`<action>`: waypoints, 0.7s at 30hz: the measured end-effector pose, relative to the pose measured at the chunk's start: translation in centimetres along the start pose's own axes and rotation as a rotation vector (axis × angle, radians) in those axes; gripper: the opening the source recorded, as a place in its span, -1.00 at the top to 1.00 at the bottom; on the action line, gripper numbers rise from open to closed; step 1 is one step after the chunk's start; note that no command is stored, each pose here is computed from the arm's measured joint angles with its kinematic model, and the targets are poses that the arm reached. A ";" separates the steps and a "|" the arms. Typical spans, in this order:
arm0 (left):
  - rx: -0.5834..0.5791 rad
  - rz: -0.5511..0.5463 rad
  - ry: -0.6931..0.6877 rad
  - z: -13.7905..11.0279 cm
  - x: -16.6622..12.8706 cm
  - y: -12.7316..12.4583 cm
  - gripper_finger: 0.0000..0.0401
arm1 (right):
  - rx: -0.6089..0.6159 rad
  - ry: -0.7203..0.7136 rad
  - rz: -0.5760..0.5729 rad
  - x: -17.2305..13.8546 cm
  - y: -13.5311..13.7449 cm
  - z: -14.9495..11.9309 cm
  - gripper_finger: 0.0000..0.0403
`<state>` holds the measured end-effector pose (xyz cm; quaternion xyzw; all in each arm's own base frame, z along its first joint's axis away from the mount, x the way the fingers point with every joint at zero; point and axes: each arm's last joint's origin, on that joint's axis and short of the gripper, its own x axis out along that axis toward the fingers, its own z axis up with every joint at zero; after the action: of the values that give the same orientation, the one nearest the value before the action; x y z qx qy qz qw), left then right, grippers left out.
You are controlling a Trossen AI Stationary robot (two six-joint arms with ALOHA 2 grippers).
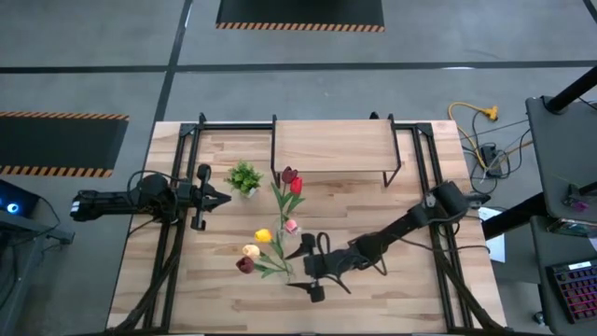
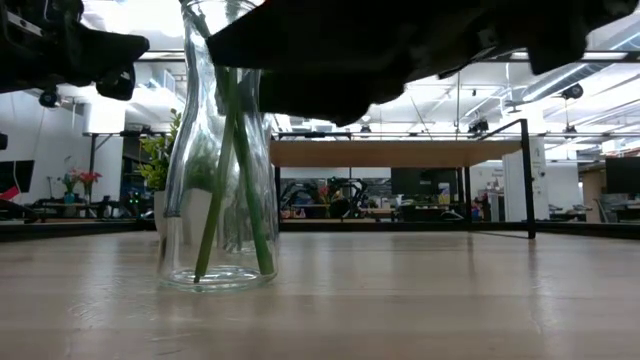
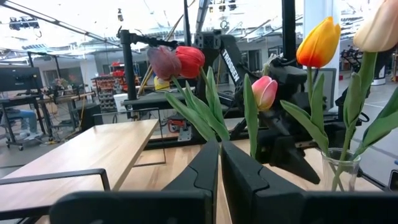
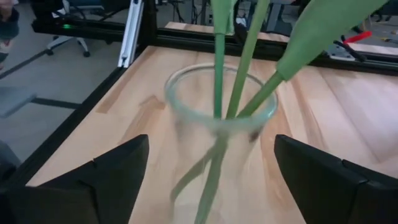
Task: Pick and place flowers into a vace then onto a shelf
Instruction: Put the bottom transparent vase on the shelf
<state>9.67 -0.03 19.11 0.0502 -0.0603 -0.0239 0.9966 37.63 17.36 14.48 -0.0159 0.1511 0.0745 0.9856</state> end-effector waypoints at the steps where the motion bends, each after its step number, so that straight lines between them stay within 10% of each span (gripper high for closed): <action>1: 0.000 0.000 0.002 0.0 0.0 0.0 0.98 | 0.001 -0.002 -0.004 0.3 -0.1 0.0 -0.68; 21: 0.000 -0.001 0.001 0.0 0.0 0.0 0.98 | -0.023 -0.013 -0.023 2.5 0.1 0.0 -0.61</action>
<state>9.67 -0.03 19.09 0.0501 -0.0596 -0.0242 0.9967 39.92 17.85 13.71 -0.0286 0.1436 0.0652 0.9871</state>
